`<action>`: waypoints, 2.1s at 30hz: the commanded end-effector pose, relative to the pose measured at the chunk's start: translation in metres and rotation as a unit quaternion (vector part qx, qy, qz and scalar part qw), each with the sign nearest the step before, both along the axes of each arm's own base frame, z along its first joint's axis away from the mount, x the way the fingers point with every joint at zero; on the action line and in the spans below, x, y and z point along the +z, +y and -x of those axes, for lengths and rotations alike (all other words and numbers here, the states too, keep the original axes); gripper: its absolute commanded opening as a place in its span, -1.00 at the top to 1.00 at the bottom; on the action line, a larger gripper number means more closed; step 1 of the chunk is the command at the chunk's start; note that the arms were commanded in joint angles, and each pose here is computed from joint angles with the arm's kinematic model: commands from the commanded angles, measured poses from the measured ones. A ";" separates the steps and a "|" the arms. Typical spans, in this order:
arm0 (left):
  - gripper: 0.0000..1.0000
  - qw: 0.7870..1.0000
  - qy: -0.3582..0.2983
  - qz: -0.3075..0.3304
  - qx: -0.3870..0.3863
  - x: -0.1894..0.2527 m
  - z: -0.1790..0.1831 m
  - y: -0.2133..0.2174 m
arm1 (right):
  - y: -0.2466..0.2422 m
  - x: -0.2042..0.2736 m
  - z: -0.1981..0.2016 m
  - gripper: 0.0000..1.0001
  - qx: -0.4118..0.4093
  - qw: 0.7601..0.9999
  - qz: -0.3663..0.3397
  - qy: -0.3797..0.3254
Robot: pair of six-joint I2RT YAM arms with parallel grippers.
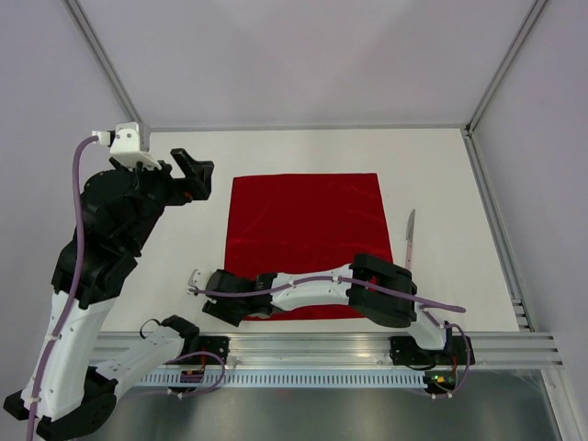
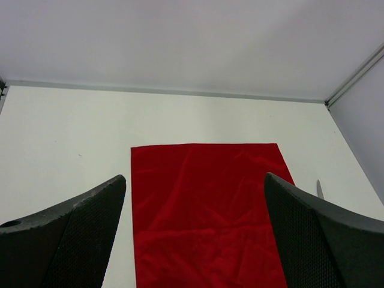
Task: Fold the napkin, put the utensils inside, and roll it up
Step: Fold the napkin
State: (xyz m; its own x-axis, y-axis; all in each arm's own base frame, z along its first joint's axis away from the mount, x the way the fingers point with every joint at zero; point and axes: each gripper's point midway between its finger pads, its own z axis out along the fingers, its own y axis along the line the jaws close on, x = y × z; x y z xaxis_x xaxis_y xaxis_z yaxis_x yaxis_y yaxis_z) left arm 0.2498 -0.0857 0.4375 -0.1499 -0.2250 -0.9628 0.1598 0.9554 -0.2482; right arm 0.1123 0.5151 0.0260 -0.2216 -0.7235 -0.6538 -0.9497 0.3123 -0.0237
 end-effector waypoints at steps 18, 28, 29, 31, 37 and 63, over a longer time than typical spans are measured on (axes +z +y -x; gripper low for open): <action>-0.99 0.999 0.013 -0.030 0.002 -0.018 -0.005 0.001 | 0.025 0.002 0.020 -0.11 0.004 1.000 -0.012 0.021; -0.99 0.999 0.011 -0.036 0.004 -0.020 -0.003 0.003 | 0.014 -0.016 0.013 -0.08 -0.002 1.000 0.015 0.009; -0.99 0.999 0.011 -0.036 0.003 -0.020 -0.003 0.003 | 0.013 -0.016 0.011 -0.07 -0.003 1.000 0.017 0.007; -0.99 0.999 0.012 -0.039 0.004 -0.022 -0.004 0.003 | 0.011 -0.014 0.007 -0.03 -0.007 1.000 0.017 0.005; -0.99 0.999 0.011 -0.039 0.000 -0.023 -0.006 0.001 | 0.006 -0.016 -0.005 0.27 -0.016 1.000 0.021 0.003; -0.99 1.000 -0.002 -0.021 -0.011 -0.017 -0.005 -0.004 | -0.019 0.082 -0.061 0.99 -0.048 0.996 -0.043 -0.057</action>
